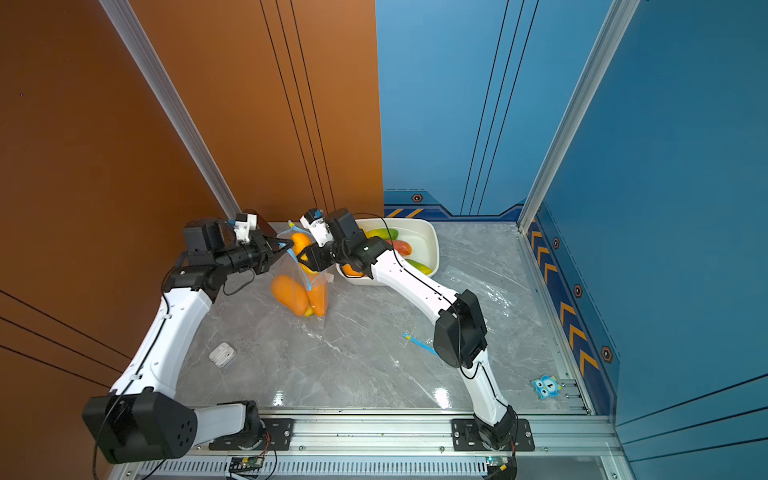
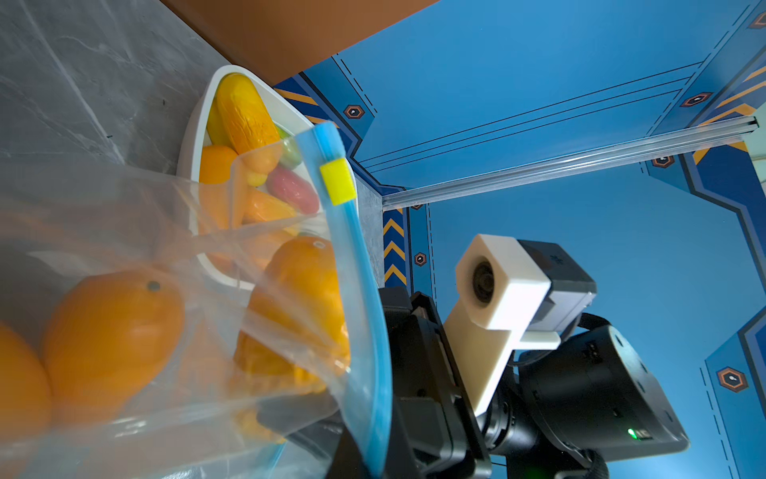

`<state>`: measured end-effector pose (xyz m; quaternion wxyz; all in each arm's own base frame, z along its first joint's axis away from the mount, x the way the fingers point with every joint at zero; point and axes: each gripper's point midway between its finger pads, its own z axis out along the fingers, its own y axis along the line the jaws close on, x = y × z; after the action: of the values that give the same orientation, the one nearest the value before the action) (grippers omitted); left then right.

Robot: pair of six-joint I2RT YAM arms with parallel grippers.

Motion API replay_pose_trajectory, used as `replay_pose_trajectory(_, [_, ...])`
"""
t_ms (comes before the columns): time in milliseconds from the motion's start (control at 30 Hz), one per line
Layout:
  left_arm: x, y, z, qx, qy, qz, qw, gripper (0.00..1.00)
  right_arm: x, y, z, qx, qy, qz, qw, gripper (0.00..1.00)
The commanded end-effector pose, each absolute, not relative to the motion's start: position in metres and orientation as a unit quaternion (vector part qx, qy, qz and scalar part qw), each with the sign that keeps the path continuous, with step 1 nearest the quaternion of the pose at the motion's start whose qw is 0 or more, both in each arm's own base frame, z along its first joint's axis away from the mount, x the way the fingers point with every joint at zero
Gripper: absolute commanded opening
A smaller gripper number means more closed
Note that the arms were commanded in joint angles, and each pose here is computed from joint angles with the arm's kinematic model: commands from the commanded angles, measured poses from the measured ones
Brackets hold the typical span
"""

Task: Place the mango in a zip-top bag and seal the zipper
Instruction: Place the mango in the zipper food storage bag.

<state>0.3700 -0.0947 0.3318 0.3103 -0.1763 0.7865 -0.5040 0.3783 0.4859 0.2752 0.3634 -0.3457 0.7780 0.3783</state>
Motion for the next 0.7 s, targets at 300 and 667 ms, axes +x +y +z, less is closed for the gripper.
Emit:
replay_pose_trajectory(300, [0.367, -0.094, 0.343, -0.155, 0.779, -0.515, 0.323, 0.00, 0.370, 0.489, 0.259, -0.366, 0.790, 0.356, 0.340, 0.79])
replay_pose_trajectory(667, [0.373, -0.077, 0.345, -0.180, 0.773, -0.511, 0.330, 0.00, 0.365, 0.479, 0.282, -0.337, 0.786, 0.392, 0.338, 0.87])
